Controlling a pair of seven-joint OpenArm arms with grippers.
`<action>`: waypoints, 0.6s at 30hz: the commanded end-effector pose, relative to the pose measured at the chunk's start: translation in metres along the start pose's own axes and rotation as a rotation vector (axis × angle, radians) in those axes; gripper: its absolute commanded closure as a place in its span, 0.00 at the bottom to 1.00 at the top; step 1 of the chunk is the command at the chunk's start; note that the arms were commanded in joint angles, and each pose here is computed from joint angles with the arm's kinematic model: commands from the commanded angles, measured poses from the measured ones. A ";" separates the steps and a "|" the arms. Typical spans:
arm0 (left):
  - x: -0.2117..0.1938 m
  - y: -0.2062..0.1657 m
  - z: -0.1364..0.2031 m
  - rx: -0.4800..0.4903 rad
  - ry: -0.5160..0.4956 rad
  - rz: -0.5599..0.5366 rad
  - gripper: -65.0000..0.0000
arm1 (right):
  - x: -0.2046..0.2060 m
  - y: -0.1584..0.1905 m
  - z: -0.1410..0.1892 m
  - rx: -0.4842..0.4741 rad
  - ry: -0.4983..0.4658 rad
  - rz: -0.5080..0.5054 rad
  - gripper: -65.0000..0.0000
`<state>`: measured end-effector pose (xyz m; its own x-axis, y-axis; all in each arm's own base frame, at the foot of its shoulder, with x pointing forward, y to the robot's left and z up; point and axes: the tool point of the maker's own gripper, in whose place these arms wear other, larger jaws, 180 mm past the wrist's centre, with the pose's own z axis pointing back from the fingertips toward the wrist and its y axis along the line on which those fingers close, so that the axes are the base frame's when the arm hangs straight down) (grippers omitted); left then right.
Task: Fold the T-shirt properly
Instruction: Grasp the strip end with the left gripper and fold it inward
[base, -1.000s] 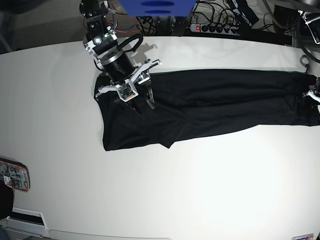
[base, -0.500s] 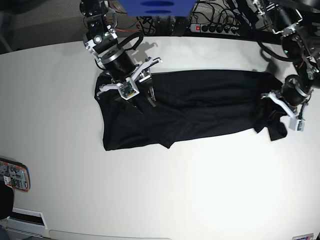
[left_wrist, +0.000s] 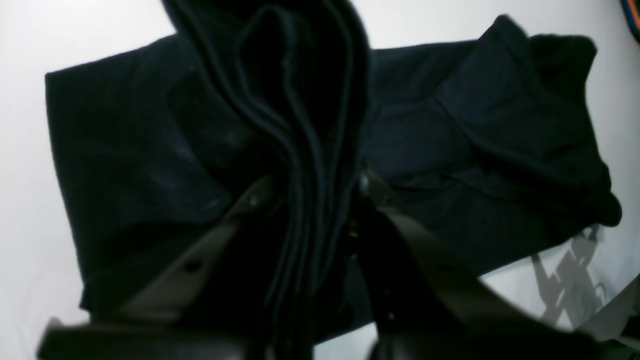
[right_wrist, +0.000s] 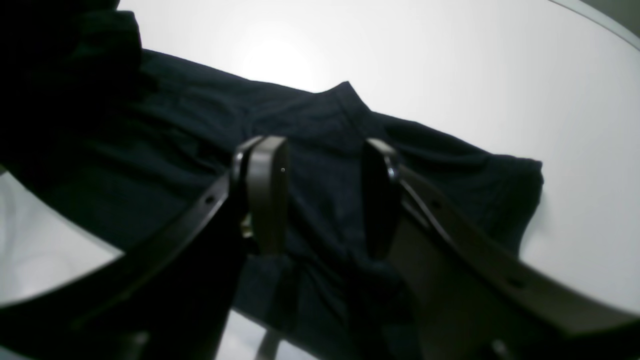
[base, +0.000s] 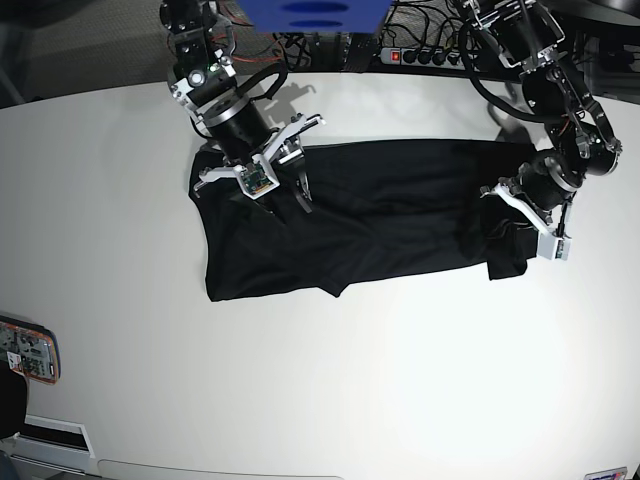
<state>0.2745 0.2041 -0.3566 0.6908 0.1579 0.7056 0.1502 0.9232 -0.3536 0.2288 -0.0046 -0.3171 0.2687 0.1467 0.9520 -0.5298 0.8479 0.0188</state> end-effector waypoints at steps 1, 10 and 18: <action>0.013 -0.011 -0.002 -0.034 -0.042 -0.024 1.00 | 0.016 0.000 0.000 0.000 -0.062 -0.002 0.66; -0.005 -0.051 -0.021 -0.154 0.061 -0.127 0.64 | 0.015 0.000 0.001 -0.001 -0.059 -0.003 0.66; -0.005 -0.066 -0.027 -0.194 0.069 -0.145 0.54 | 0.015 -0.002 0.001 -0.004 -0.059 -0.003 0.66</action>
<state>0.2712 0.1347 -0.3671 0.7355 -0.0126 0.6774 0.3578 0.8563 -0.3725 0.2289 -0.0050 -0.3168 0.2667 0.1455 0.9527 -0.5290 0.8484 0.0185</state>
